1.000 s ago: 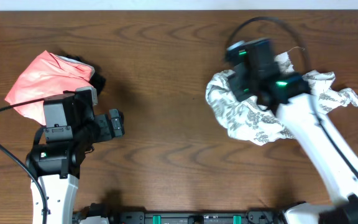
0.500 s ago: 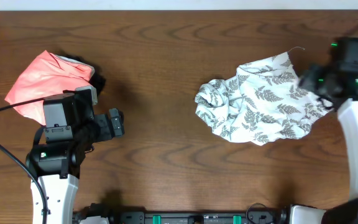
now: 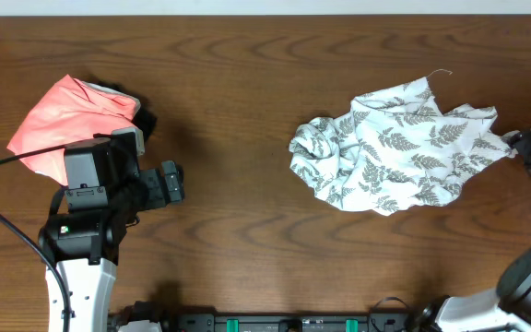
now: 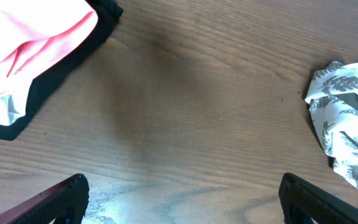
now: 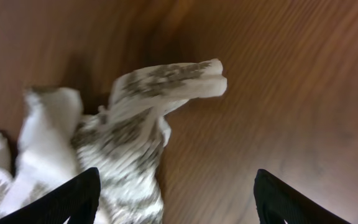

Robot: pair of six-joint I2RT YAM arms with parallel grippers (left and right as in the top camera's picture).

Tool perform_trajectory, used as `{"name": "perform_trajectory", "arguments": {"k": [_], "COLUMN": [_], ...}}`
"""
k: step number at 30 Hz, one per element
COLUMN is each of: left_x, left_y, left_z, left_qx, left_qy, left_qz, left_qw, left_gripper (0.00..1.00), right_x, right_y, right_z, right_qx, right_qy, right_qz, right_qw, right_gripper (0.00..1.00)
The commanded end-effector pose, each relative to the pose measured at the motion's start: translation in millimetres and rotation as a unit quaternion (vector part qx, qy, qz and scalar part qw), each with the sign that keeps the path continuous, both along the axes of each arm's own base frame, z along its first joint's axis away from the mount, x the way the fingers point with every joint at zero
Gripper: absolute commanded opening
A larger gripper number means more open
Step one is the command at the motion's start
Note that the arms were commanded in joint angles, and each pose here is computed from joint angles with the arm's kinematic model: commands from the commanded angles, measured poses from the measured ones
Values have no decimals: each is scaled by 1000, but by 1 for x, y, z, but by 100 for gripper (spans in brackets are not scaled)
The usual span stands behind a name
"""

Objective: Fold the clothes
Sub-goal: 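Drag the fern-print shirt leftward to table center with the right gripper, then lift the shirt with the right gripper and carry it toward the left gripper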

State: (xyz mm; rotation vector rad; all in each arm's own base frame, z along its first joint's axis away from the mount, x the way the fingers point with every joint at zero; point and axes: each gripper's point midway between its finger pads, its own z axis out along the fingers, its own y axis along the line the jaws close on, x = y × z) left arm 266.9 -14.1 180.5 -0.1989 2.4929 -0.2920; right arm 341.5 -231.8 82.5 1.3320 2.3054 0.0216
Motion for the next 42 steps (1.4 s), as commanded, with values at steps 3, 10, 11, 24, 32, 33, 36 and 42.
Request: {"name": "perform_trajectory", "arguments": {"k": [3, 10, 11, 24, 32, 33, 36, 42], "left_x": [3, 4, 3, 3, 4, 4, 4, 4], "left_y": [-3, -3, -3, -3, -3, -3, -3, -3], "left_z": [10, 10, 10, 10, 10, 10, 10, 10], "left_qx": [-7, -7, -7, -7, -7, -7, -7, -7], "left_qy": [-11, -12, -11, -11, -12, -12, -12, -12], "left_qz": [-2, -2, -2, -2, -2, -2, -2, -2], "left_qw": [1000, 1000, 1000, 1000, 1000, 1000, 1000, 1000], "left_gripper": [98, 98, 98, 98, 98, 98, 98, 98], "right_x": [13, 31, 33, 63, 98, 98, 93, 75], "right_y": [20, 31, 31, 53, 74, 79, 101, 159], "right_z": [-41, -62, -63, -40, 144, 175, 275, 404], "right_qx": [90, 114, 112, 103, -37, -71, -173, -241], "right_qy": [-12, -29, -30, -86, -241, -257, -302, -383], "right_qz": [23, 47, 49, 134, 249, 264, 297, 361], "right_qw": [996, 992, 992, 982, 937, 927, 889, 815], "right_gripper": [77, 77, 77, 1, 1, 1, 1, 1]}}
